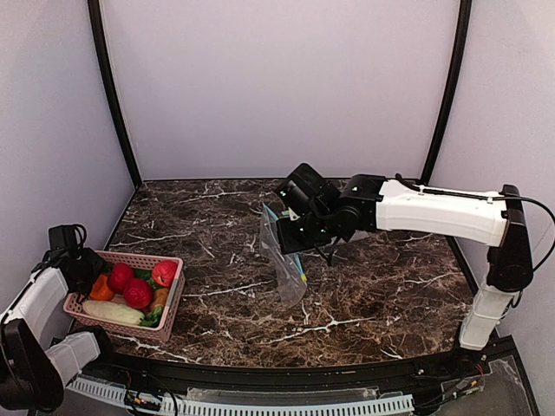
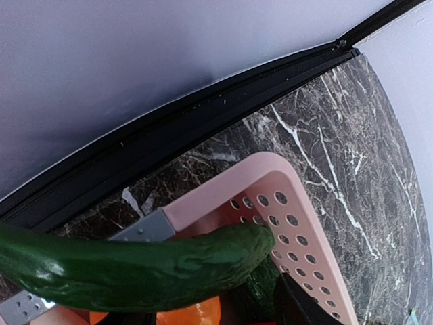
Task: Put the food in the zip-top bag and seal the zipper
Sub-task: Pick up the fake vegetable from the bin.
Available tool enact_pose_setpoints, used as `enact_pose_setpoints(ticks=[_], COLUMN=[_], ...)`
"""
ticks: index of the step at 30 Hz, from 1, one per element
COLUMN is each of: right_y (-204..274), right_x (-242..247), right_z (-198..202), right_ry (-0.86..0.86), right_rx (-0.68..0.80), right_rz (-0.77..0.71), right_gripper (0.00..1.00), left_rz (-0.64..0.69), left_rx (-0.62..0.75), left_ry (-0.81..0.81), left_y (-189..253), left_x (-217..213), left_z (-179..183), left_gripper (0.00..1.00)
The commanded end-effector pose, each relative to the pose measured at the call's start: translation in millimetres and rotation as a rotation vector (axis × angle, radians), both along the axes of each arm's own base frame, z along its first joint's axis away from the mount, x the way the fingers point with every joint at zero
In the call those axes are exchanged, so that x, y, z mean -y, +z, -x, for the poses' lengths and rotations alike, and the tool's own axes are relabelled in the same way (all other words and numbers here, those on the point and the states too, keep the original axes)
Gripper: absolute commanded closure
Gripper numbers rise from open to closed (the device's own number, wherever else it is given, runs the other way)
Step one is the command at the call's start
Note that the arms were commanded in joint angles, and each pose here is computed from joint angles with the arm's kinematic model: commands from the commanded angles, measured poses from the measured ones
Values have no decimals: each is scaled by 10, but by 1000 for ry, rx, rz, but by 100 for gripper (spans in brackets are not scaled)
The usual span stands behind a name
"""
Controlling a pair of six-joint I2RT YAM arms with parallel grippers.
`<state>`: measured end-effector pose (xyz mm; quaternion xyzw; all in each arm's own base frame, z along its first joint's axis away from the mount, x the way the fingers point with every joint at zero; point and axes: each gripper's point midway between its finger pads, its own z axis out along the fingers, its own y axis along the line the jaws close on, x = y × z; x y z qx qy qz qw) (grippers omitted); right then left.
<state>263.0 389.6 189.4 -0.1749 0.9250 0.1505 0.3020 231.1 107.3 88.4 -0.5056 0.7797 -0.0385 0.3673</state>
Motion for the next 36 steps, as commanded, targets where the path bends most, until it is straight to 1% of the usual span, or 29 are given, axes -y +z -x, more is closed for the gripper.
enact_pose_setpoints(ticks=[1, 5, 10, 17, 21, 27, 29, 33, 36], right_y=[108, 112, 95, 98, 92, 95, 100, 99, 94], right_x=[16, 25, -10, -20, -9, -19, -26, -38, -55], right_z=[-14, -14, -13, -11, -8, -15, -13, -16, -17], right_ry=[-7, -9, 4, 12, 10, 12, 16, 19, 23], right_rx=[16, 21, 16, 19, 18, 19, 20, 20, 16], right_rz=[-37, -36, -35, -34, -32, -32, -32, -32, -35], right_gripper=[100, 100, 100, 100, 100, 100, 100, 100, 100], left_rz=[-1, -27, -61, -81, -103, -124, -128, -127, -143], left_rx=[0, 28, 26, 21, 20, 24, 26, 27, 52], left_ry=[-18, -7, 2, 28, 24, -7, -14, -48, -73], left_y=[-77, -24, -31, -67, -33, 41, 80, 166, 289], left_x=[-21, -65, -116, -186, -214, -172, -154, -82, -42], left_z=[-57, -89, -72, -70, -82, -31, -4, 52, 71], left_gripper=[42, 43, 50, 52, 67, 77, 80, 83, 85])
